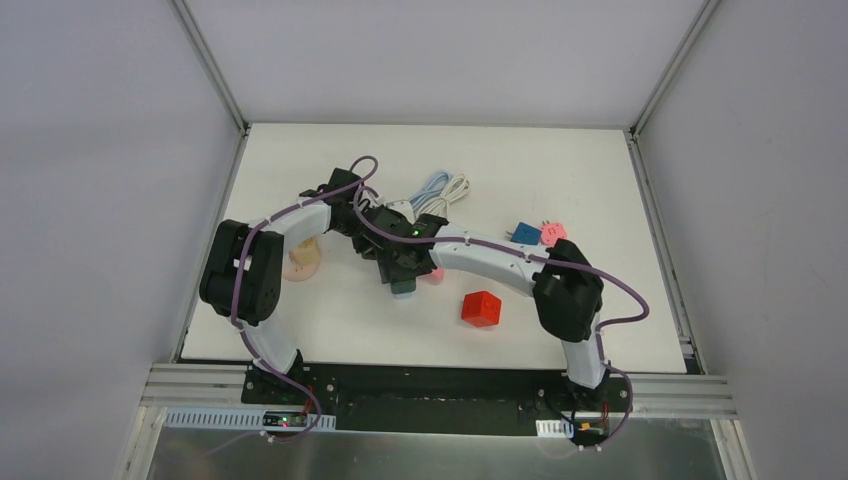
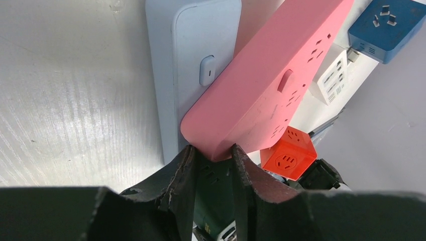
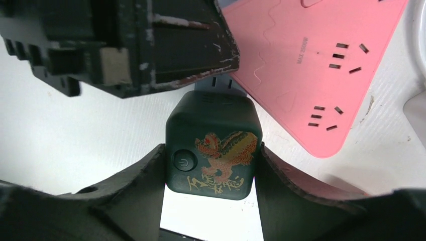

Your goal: Pull the plug off the socket

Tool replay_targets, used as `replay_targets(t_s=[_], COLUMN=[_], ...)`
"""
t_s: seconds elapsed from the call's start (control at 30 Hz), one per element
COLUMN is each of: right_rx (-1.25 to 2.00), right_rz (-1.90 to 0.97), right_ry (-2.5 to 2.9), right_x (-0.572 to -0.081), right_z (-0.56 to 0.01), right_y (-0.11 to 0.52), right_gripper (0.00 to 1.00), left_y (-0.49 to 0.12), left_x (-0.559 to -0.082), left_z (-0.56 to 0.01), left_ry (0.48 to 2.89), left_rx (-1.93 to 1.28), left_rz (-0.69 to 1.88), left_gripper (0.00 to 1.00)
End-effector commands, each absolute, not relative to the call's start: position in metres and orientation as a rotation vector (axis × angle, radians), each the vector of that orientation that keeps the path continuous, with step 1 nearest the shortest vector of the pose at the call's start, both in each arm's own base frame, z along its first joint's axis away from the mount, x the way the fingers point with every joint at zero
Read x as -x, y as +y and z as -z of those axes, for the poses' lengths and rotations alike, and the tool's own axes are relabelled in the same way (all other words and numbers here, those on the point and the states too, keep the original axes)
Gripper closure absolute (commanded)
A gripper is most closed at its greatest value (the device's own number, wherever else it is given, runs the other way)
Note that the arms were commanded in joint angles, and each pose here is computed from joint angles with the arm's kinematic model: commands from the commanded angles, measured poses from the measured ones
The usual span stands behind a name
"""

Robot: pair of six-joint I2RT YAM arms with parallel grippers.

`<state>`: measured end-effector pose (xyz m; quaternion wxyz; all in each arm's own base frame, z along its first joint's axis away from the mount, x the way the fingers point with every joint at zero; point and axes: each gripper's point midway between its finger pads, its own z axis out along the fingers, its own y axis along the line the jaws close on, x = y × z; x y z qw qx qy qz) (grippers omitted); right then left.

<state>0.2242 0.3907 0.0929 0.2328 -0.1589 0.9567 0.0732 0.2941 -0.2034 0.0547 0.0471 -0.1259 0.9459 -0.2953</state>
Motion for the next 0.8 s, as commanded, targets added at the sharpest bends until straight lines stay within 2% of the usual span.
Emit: replay_targets(t_s=[0.0,0.07,0.27,0.5,0.77], right_rx=[0.322,0.301,0.362,0.283,0.192], right_rz=[-0.742,-0.823,-0.480,-0.750,-0.731], right_ry=[2.374,2.362,2.417,2.364,2.352], right_x=[-0.241,-0.242,-0.246,-0.245,-0.254], right_z=[-0.205,-0.209,-0.178,-0.217,-0.229], right_y=[0.436,0.436,0.424,0.424,0.385], right_gripper=[1.00,1.00,1.00,1.00,1.00], left_y=[-0.173,-0.173,-0.172,-0.171,-0.179], left_x=[-0.249,-0.250,-0.249,-0.249,-0.261], left_z=[-0.001,-0.002,-0.002,-0.001,-0.016], left_ry=[3.100,3.100,3.102,3.108,3.066], left_rx=[0.419,0.419,0.413,0.412,0.385], left_rz=[0.596,0.596,0.584,0.571,0.637], left_gripper=[0.72,0.72,0.72,0.73,0.70])
